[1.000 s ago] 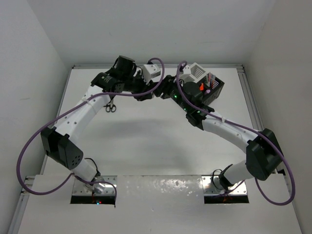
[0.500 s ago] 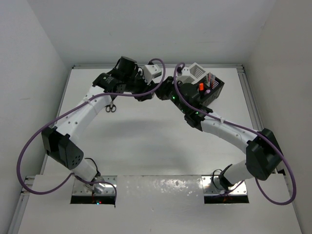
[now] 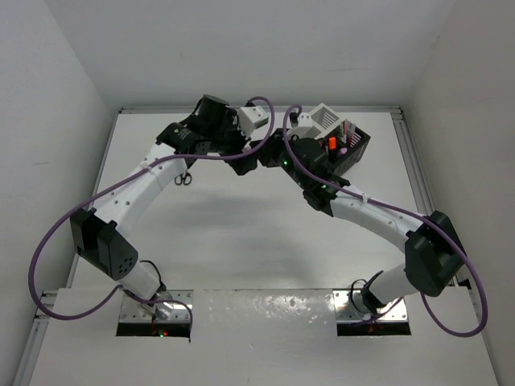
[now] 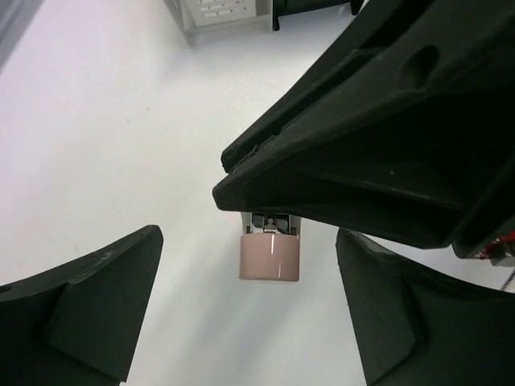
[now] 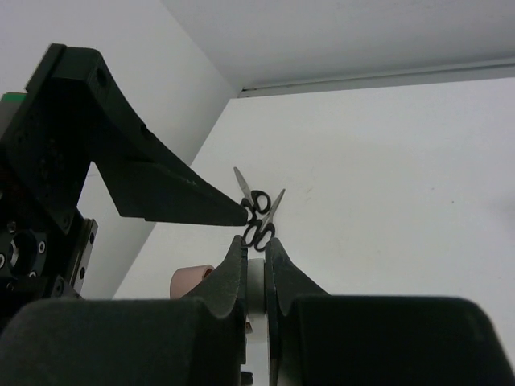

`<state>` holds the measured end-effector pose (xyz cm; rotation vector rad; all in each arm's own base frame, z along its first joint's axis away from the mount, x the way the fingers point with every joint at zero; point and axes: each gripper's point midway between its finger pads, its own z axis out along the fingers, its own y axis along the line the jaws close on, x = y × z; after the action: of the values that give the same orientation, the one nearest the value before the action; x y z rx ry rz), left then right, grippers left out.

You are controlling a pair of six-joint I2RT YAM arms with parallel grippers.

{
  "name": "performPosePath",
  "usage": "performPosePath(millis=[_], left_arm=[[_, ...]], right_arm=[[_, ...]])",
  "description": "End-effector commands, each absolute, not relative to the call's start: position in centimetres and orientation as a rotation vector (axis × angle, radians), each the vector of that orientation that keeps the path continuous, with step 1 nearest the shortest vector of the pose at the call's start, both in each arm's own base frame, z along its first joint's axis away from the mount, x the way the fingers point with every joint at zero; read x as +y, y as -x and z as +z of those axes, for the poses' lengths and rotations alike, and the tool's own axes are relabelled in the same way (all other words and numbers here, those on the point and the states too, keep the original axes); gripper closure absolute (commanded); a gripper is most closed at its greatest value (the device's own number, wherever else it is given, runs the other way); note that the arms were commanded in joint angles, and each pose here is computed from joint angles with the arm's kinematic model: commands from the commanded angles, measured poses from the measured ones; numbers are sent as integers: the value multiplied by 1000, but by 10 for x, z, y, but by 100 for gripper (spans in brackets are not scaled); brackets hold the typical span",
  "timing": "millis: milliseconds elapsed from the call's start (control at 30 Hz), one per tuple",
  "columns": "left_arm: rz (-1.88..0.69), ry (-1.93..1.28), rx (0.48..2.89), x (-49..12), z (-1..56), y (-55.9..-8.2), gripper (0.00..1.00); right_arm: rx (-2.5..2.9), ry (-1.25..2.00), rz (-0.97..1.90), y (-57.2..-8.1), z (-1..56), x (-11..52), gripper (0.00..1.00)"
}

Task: Sort the stationery into containers
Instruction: Place the stationery in the storage box.

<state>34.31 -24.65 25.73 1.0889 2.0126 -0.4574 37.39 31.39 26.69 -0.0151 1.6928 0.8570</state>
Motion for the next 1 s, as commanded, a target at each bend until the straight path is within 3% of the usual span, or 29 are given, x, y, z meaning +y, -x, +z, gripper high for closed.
performPosePath(millis=[0, 67, 233, 500, 733, 967], left_arm=[[-437, -1072, 1959, -249, 268, -347, 10], [-432, -1080, 1962, -247, 267, -345, 0], [-407, -1052, 1963, -232, 274, -345, 0], [-252, -852, 2087, -172, 253, -368, 0], [-117, -673, 2212, -117, 227, -384, 0], [-51, -552, 2308, -77, 202, -395, 0]], right_arm=[[1633, 10, 869, -379, 288, 316, 100], [1636, -4, 860, -383, 286, 311, 100], [1617, -17, 731, -418, 296, 276, 100], [1613, -135, 301, -519, 313, 144, 100], [1636, -260, 19, -588, 281, 59, 100], [1710, -276, -17, -627, 223, 48, 100]])
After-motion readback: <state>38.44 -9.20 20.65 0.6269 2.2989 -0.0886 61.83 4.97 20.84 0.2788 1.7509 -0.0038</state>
